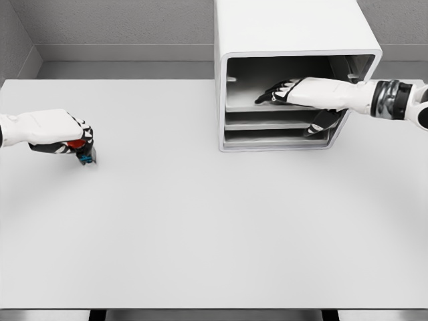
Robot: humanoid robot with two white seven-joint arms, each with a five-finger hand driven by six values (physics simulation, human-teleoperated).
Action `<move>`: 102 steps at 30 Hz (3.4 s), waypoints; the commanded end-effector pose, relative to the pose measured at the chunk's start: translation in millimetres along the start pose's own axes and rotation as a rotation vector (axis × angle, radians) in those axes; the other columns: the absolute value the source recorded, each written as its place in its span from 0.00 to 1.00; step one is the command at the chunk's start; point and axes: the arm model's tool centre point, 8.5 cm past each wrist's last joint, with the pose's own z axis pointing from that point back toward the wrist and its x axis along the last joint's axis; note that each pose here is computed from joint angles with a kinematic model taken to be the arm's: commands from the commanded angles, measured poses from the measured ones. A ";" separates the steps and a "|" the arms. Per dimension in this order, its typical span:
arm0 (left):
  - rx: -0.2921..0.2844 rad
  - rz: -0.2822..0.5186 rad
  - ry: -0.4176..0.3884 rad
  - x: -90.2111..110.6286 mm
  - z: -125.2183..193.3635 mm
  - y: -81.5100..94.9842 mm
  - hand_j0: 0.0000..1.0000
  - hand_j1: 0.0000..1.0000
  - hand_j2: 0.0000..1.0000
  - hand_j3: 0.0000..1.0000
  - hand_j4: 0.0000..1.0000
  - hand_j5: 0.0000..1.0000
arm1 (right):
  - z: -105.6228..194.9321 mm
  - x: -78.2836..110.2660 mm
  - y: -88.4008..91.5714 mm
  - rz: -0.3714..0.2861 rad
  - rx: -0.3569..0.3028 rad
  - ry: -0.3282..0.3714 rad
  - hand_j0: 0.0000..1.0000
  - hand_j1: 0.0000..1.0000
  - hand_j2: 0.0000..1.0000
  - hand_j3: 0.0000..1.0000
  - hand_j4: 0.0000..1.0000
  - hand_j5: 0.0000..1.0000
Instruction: Slide open multi-storey tabletop storage cabinets and put open load switch and slide close multi-storey tabletop storage cabinets
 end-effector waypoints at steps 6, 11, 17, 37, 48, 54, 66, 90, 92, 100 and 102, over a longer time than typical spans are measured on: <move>0.027 -0.014 -0.010 3.4 1.8 10.7 0.36 0.36 0.36 0.36 0.36 0.36 | 11.6 -1.0 1.9 0.004 0.004 0.012 1.00 1.00 1.00 1.00 1.00 1.00; 0.044 -0.036 -0.037 12.8 0.9 18.4 0.36 0.36 0.36 0.36 0.36 0.36 | 9.5 7.2 5.0 0.013 0.010 -0.011 1.00 1.00 1.00 1.00 1.00 1.00; 0.049 -0.053 -0.044 16.6 3.6 22.9 0.35 0.35 0.35 0.35 0.35 0.35 | 12.3 12.7 4.9 0.028 0.013 -0.022 1.00 1.00 1.00 1.00 1.00 1.00; 0.075 -0.153 -0.121 51.4 23.9 45.4 0.35 0.35 0.35 0.35 0.35 0.35 | 37.6 22.1 12.6 0.052 0.021 -0.017 1.00 1.00 1.00 1.00 1.00 1.00; 0.098 -0.185 -0.194 75.7 21.1 56.5 0.35 0.35 0.35 0.35 0.35 0.35 | 57.8 22.8 13.2 0.060 0.006 0.007 1.00 1.00 1.00 1.00 1.00 1.00; 0.148 -0.201 -0.265 97.3 21.2 72.7 0.35 0.35 0.35 0.35 0.35 0.35 | 66.4 26.9 19.2 0.070 0.030 0.011 1.00 1.00 1.00 1.00 1.00 1.00; 0.180 -0.195 -0.276 97.9 24.1 83.8 0.35 0.35 0.35 0.35 0.35 0.35 | 91.6 25.9 17.6 0.083 0.022 0.052 1.00 1.00 1.00 1.00 1.00 1.00; 0.189 -0.197 -0.276 97.5 25.8 88.1 0.35 0.35 0.35 0.35 0.35 0.35 | 42.2 34.2 19.4 0.103 0.049 -0.022 1.00 1.00 1.00 1.00 1.00 1.00; 0.189 -0.197 -0.276 97.5 25.8 88.1 0.35 0.35 0.35 0.35 0.35 0.35 | 42.4 32.7 18.1 0.103 0.046 -0.019 1.00 1.00 1.00 1.00 1.00 1.00; 0.189 -0.197 -0.276 97.5 25.8 88.1 0.35 0.35 0.35 0.35 0.35 0.35 | 37.9 14.0 12.8 0.064 0.021 0.018 1.00 1.00 1.00 1.00 1.00 1.00; 0.189 -0.197 -0.276 97.5 25.8 88.1 0.35 0.35 0.35 0.35 0.35 0.35 | 33.6 12.0 17.4 0.054 0.033 0.019 1.00 1.00 1.00 1.00 1.00 1.00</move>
